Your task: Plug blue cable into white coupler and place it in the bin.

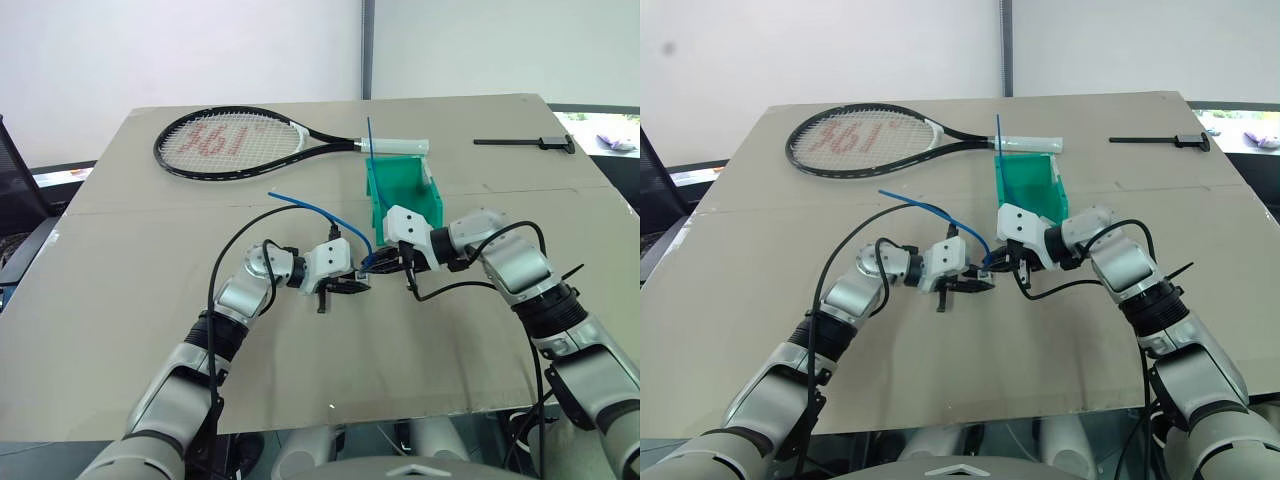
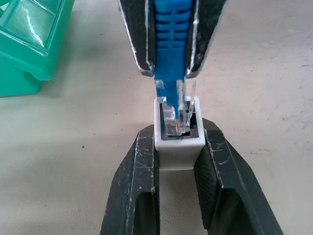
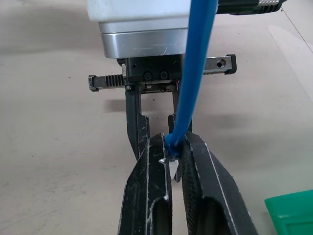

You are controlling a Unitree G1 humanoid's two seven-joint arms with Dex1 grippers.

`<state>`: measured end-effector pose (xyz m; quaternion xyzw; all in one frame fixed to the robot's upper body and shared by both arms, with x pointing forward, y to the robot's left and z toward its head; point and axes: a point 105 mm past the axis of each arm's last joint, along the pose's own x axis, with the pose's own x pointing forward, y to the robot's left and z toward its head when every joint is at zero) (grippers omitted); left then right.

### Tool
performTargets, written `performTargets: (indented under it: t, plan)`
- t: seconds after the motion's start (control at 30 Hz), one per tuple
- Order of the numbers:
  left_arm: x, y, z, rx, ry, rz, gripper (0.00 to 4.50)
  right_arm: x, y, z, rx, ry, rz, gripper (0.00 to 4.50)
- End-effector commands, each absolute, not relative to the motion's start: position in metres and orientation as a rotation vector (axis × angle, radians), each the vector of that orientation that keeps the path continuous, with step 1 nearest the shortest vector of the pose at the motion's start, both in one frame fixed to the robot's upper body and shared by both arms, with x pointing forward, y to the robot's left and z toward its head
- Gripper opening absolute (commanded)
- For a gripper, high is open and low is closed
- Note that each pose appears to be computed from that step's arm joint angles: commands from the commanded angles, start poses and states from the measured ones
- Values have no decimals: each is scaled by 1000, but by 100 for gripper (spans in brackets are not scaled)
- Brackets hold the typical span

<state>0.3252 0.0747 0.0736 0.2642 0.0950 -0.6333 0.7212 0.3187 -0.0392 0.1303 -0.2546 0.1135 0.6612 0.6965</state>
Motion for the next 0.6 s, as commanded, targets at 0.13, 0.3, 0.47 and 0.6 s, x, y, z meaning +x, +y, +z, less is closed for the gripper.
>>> performTargets:
  t: [0.13,0.3,0.47,0.6]
  plan:
    - [330,77,76,591,203,-1367,37,324,-45,137,-584,254,1448,0]
    - [331,78,76,591,203,-1365,37,325,-45,140,-573,242,1436,0]
    - [331,78,76,593,204,-1367,37,327,-43,148,-558,215,1428,0]
    - [331,78,77,592,202,-1368,37,329,-41,154,-540,189,1419,0]
